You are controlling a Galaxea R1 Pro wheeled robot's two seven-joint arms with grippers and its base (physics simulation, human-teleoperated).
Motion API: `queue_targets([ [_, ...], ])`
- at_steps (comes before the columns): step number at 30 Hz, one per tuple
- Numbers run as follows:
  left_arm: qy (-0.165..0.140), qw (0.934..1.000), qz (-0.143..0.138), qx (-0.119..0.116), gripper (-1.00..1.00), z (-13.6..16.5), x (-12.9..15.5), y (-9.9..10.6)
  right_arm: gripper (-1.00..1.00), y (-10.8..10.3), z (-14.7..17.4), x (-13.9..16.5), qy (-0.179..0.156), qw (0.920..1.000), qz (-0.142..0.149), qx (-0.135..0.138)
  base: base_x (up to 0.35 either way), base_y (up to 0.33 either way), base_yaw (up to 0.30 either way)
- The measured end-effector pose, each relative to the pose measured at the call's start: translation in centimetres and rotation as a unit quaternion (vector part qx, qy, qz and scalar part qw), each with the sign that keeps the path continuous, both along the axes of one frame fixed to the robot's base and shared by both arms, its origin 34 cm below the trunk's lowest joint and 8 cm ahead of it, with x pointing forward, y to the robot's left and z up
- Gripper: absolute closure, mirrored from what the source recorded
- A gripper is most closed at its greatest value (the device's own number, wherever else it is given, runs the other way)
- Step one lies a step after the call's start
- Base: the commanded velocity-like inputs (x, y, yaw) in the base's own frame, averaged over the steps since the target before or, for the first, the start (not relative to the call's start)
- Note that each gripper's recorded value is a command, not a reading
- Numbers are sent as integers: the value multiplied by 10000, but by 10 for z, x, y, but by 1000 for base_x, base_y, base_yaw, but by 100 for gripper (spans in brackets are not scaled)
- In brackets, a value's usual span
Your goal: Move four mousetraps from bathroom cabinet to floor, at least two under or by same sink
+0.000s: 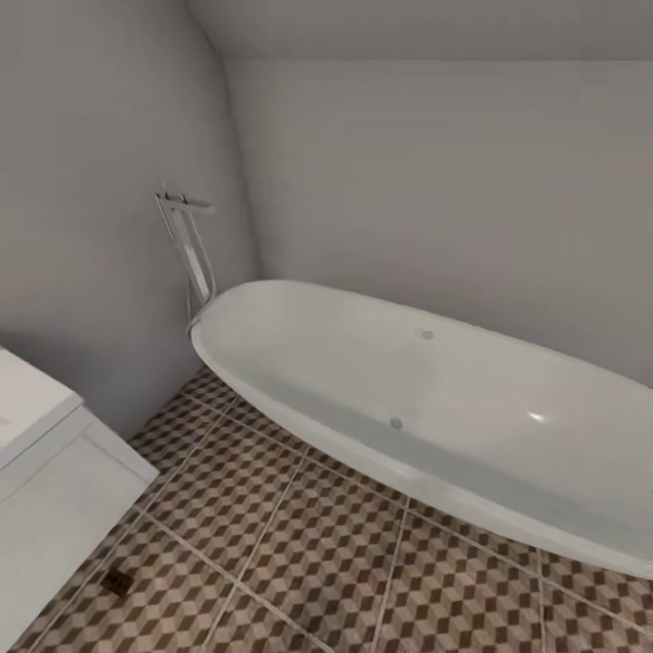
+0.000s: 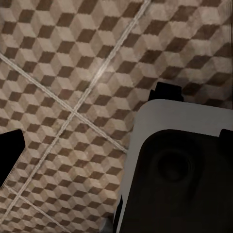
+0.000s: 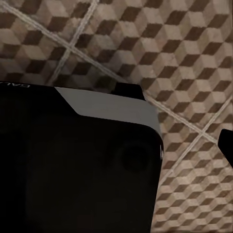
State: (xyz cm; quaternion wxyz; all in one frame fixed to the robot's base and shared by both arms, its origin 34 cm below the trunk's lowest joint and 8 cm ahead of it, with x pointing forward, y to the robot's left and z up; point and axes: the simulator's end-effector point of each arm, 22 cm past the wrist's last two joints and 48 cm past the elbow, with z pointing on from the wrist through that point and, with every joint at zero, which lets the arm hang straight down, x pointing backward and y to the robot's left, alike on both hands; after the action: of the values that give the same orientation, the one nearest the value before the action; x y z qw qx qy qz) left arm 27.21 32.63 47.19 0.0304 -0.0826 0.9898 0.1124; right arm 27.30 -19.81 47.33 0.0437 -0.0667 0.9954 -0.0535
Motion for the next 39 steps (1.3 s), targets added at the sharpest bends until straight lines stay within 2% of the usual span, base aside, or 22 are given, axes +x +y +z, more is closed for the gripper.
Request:
queue_targets([
  [39,-108,9999,0,0,-100,3,9,0,-100,-2,3,9,-111,9999,-1,-13,0,0,-300],
])
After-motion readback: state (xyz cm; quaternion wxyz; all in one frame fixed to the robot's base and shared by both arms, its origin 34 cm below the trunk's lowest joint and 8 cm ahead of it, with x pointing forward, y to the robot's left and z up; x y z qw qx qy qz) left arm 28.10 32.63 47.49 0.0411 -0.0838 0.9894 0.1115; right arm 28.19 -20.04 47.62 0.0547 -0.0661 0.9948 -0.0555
